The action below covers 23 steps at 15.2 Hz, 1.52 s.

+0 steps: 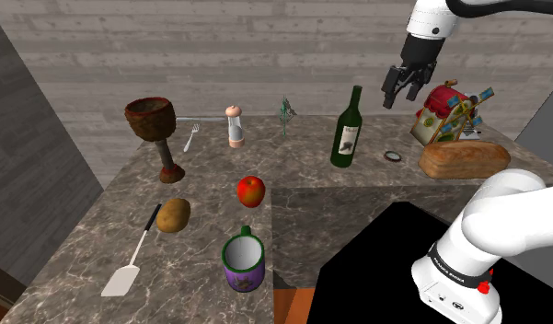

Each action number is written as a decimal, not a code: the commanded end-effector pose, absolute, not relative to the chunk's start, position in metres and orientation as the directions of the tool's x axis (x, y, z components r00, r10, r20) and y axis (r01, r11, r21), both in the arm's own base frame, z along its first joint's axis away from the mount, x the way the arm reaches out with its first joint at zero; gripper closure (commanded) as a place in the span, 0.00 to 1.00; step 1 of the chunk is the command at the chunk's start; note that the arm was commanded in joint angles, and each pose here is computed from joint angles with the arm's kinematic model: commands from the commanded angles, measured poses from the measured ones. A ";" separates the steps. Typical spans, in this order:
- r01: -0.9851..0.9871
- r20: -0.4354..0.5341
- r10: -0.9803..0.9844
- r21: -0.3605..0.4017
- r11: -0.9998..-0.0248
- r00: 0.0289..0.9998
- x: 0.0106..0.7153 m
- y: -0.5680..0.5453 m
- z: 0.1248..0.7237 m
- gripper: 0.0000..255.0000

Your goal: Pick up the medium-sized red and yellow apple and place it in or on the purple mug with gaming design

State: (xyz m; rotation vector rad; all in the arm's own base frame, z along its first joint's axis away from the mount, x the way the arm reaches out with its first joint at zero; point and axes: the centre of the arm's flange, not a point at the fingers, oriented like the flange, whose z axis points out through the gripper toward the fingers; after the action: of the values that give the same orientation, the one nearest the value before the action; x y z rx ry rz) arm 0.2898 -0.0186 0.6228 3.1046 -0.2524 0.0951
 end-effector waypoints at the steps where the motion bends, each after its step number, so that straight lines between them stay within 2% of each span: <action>1: -0.162 0.063 -0.161 0.020 -0.987 0.985 0.290 -0.019 0.623 0.00; 23: -0.152 0.028 -0.153 -0.045 -0.987 0.988 0.438 0.190 0.499 0.00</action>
State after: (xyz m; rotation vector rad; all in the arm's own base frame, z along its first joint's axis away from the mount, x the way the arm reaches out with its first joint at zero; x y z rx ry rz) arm 0.4324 0.1777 0.5050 3.1706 -0.2436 0.0520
